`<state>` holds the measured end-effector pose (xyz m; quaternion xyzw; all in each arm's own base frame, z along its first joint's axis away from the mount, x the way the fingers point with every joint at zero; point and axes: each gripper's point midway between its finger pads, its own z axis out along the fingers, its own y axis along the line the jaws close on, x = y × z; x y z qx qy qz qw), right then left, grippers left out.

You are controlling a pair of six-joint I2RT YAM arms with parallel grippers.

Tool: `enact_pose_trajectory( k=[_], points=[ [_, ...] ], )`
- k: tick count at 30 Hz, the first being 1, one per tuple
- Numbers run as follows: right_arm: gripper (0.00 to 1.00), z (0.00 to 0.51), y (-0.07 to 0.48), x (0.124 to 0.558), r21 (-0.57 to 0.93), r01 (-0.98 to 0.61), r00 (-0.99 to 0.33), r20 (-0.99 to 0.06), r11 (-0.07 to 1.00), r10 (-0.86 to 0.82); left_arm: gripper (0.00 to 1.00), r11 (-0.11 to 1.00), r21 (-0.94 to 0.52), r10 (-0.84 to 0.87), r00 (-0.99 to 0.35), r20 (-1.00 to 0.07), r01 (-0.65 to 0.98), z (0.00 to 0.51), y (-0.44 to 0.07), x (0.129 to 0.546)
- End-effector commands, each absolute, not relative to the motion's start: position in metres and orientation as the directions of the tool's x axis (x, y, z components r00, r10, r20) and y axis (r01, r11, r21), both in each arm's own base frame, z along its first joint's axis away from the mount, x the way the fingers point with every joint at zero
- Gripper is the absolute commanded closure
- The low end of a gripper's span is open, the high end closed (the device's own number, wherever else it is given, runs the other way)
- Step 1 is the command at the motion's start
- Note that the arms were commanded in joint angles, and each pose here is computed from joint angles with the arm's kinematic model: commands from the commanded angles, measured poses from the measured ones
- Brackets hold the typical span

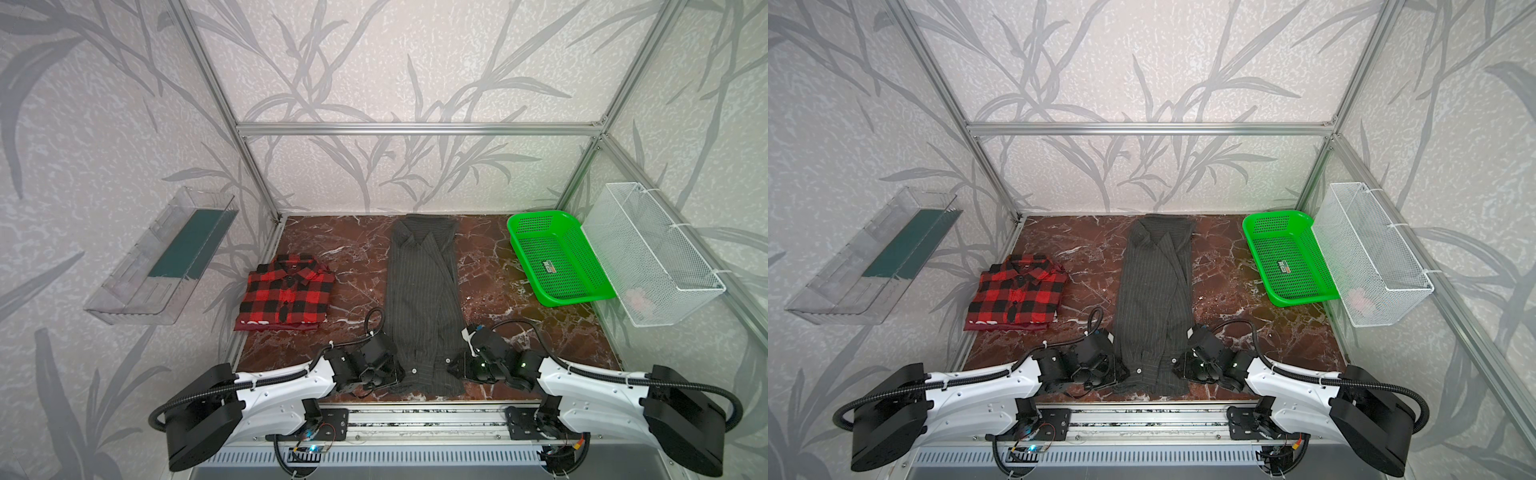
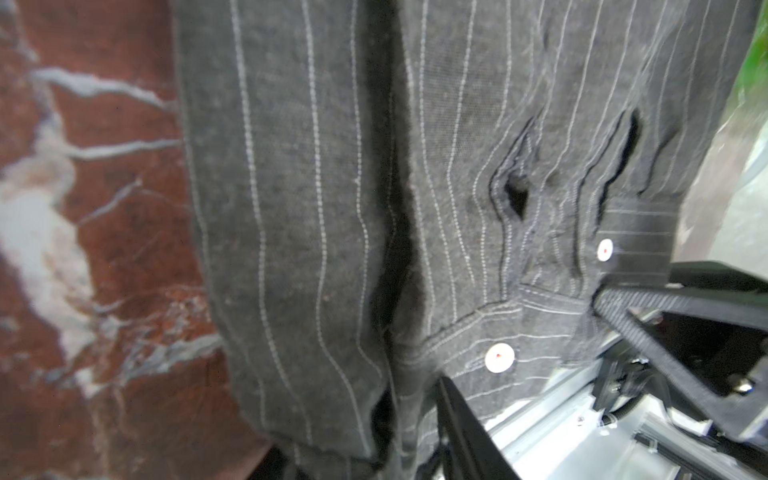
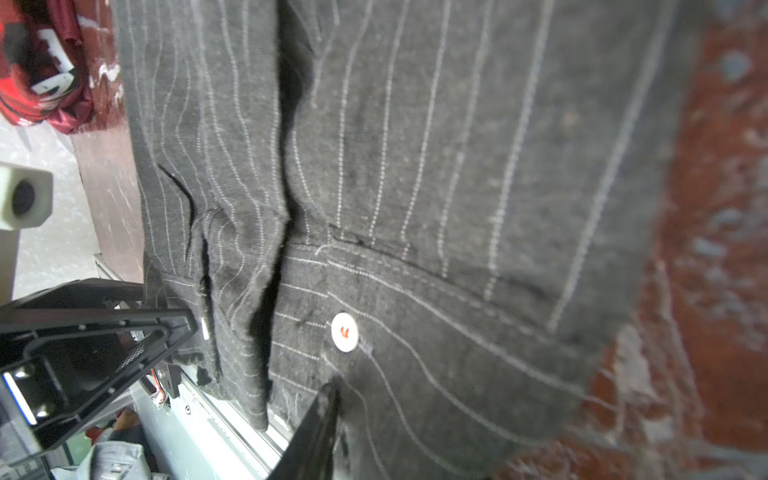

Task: Fold and stack the long sleeve shirts
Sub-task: 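Grasp the near hem corners with both grippers at the table edge, then lift the hem with both grippers and carry it away from the robot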

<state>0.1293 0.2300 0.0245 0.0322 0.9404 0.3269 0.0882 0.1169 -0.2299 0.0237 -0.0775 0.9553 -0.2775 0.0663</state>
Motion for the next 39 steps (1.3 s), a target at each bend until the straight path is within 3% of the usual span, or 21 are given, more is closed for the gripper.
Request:
enact_pose_trajectory(
  k=[1, 5, 9, 15, 23, 30, 39],
  points=[
    [0.74, 0.021, 0.225, 0.124, 0.608, -0.008, -0.985, -0.139, 0.794, 0.097, 0.62, 0.876, -0.461, -0.182, -0.983, -0.04, -0.143, 0.004, -0.213, 0.106],
    [0.82, 0.022, 0.226, 0.124, 0.608, -0.021, -0.985, -0.148, 0.793, 0.087, 0.77, 0.87, -0.474, -0.178, -0.983, -0.051, -0.133, 0.011, -0.219, 0.11],
    [0.9, 0.027, 0.228, 0.124, 0.617, -0.037, -0.984, -0.158, 0.786, 0.077, 1.0, 0.865, -0.483, -0.187, -0.98, -0.064, -0.133, 0.02, -0.224, 0.115],
    [1.0, 0.044, 0.228, 0.127, 0.618, -0.071, -0.978, -0.198, 0.783, 0.068, 1.0, 0.82, -0.551, -0.227, -0.972, -0.068, -0.153, 0.047, -0.236, 0.122],
    [1.0, 0.077, 0.23, 0.132, 0.635, -0.112, -0.966, -0.25, 0.764, 0.066, 1.0, 0.754, -0.625, -0.286, -0.957, -0.037, -0.201, 0.079, -0.25, 0.128],
    [1.0, 0.102, 0.225, 0.145, 0.622, -0.144, -0.941, -0.328, 0.77, 0.089, 1.0, 0.742, -0.635, -0.36, -0.927, -0.108, -0.214, 0.107, -0.244, 0.144],
    [1.0, 0.132, 0.229, 0.163, 0.674, -0.142, -0.937, -0.328, 0.725, 0.122, 1.0, 0.708, -0.66, -0.43, -0.895, -0.12, -0.251, 0.133, -0.243, 0.163]
  ],
)
